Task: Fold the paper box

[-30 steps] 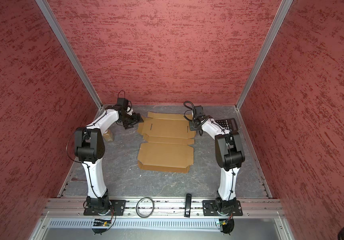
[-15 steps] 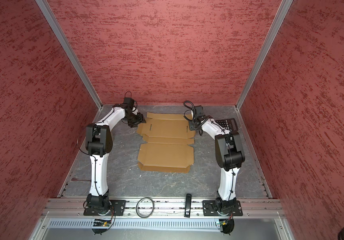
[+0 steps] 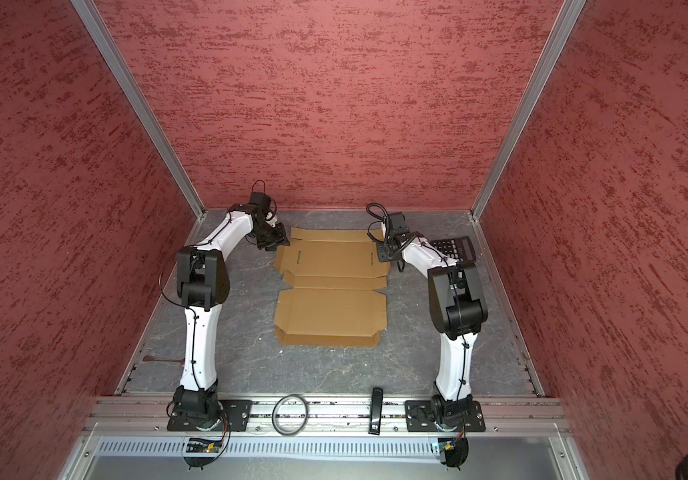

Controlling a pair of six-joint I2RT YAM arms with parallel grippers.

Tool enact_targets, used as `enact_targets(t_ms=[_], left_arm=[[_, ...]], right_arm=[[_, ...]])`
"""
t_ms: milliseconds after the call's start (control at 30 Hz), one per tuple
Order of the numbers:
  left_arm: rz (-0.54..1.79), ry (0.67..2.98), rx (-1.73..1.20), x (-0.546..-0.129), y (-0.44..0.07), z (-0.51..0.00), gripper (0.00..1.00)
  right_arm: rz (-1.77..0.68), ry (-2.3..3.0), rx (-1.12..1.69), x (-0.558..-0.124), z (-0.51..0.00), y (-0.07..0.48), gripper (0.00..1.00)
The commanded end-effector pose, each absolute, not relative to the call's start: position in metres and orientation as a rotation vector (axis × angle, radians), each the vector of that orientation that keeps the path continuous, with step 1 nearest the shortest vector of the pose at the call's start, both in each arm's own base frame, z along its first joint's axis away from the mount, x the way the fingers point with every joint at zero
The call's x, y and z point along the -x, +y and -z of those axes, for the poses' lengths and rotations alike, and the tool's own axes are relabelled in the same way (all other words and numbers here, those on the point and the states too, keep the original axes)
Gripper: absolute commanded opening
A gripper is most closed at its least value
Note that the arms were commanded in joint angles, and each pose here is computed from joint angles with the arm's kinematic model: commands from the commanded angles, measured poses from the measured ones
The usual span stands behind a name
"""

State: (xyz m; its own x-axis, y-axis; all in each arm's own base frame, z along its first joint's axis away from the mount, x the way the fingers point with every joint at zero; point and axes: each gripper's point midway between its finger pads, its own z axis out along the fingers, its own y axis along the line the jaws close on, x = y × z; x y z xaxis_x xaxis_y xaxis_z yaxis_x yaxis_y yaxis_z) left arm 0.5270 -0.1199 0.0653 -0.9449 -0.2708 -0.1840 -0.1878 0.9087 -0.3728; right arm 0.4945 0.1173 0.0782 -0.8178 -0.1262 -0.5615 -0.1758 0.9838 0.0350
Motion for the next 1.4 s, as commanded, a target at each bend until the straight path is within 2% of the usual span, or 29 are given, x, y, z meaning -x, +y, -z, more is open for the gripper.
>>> enact_targets(t_ms=[0,300,367,467,500,533,700,800,967,1033,1067,1100,1267,1367], left_arm=[[0.473,2.888,0.342,-0.522,-0.117,-0.051,0.38],[0.386,2.952,0.331,-0.511,-0.108,-0.037,0.38],[0.386,2.962,0.326,-0.51,-0.108,-0.035,0.32],[0.378,2.969,0.324,-0.51,-0.107,-0.032,0.08],[0.376,2.969,0.325,-0.51,-0.107,-0.032,0.03],[0.375,2.97,0.324,-0.51,-0.107,-0.031,0.0],[0.377,2.955,0.333,-0.511,-0.108,-0.034,0.0],[0.379,2.923,0.345,-0.514,-0.108,-0.04,0.0],[0.391,2.833,0.373,-0.518,-0.105,-0.057,0.0],[0.4,2.785,0.386,-0.518,-0.104,-0.064,0.0],[0.407,2.762,0.391,-0.519,-0.104,-0.068,0.0],[0.413,2.74,0.402,-0.519,-0.103,-0.07,0.0],[0.45,2.657,0.418,-0.516,-0.103,-0.082,0.0],[0.457,2.609,0.421,-0.514,-0.102,-0.089,0.0]], right_arm=[[-0.135,2.524,0.237,-0.498,-0.079,0.122,0.1],[-0.161,2.523,0.244,-0.499,-0.077,0.126,0.11],[-0.17,2.525,0.246,-0.499,-0.075,0.127,0.12],[-0.173,2.532,0.246,-0.498,-0.071,0.128,0.12],[-0.176,2.534,0.246,-0.498,-0.071,0.128,0.13],[-0.175,2.533,0.248,-0.497,-0.071,0.128,0.13],[-0.163,2.525,0.238,-0.499,-0.076,0.126,0.21],[-0.14,2.512,0.215,-0.501,-0.085,0.122,0.3],[-0.072,2.439,0.121,-0.501,-0.121,0.107,0.54],[-0.084,2.381,0.066,-0.5,-0.145,0.103,0.68],[-0.1,2.357,0.04,-0.498,-0.155,0.103,0.79],[-0.105,2.329,-0.001,-0.497,-0.165,0.101,0.98],[-0.14,2.224,-0.142,-0.485,-0.206,0.089,0.99],[-0.258,2.236,-0.211,-0.477,-0.217,0.098,0.99]])
